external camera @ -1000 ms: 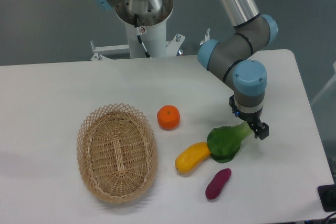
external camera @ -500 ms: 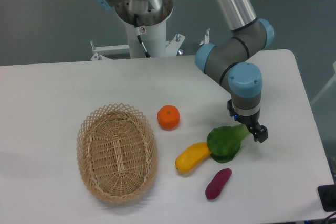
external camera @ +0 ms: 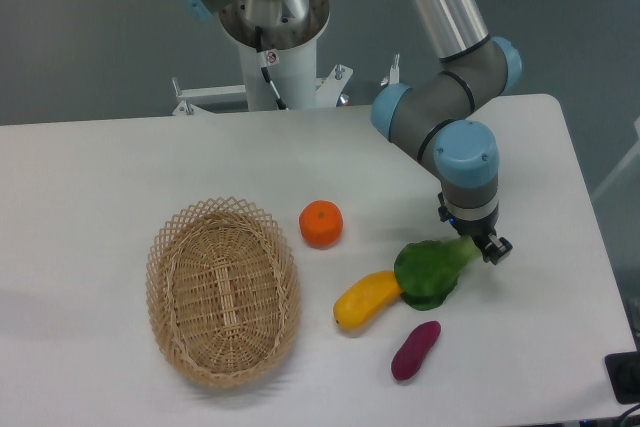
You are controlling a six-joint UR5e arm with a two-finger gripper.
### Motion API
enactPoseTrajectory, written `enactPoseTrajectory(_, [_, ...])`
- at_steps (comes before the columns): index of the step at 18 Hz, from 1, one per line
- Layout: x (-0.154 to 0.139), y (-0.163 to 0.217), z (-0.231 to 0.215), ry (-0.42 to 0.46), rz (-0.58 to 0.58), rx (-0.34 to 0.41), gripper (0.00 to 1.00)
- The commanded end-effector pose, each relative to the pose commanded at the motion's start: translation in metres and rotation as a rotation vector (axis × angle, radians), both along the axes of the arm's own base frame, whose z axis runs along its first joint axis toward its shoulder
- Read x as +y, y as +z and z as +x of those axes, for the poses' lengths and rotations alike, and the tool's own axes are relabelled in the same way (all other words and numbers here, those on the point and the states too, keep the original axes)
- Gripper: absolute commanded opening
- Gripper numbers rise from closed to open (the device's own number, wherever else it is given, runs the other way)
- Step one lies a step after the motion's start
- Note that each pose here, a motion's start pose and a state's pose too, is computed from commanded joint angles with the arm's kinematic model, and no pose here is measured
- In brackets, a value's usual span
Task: Pick up the green vegetable from the table
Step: 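Close the gripper on the bok choy stem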
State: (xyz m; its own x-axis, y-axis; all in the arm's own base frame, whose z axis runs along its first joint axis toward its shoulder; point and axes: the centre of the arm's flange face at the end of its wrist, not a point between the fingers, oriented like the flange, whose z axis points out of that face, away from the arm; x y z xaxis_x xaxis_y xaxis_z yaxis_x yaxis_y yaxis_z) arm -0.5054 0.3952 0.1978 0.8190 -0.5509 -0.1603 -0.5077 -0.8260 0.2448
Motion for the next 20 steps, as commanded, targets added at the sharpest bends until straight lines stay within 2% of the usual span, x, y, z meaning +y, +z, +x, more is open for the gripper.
enactPoseTrajectory(2, [0.0,0.001,0.0,0.003,0.001,0.0,0.48])
enactPoseTrajectory(10, [0.001,0.003,0.0,0.017,0.009,0.006,0.4])
enactPoseTrajectory(20, [-0.002,0.022,-0.007,0.006,0.024,0.03,0.39])
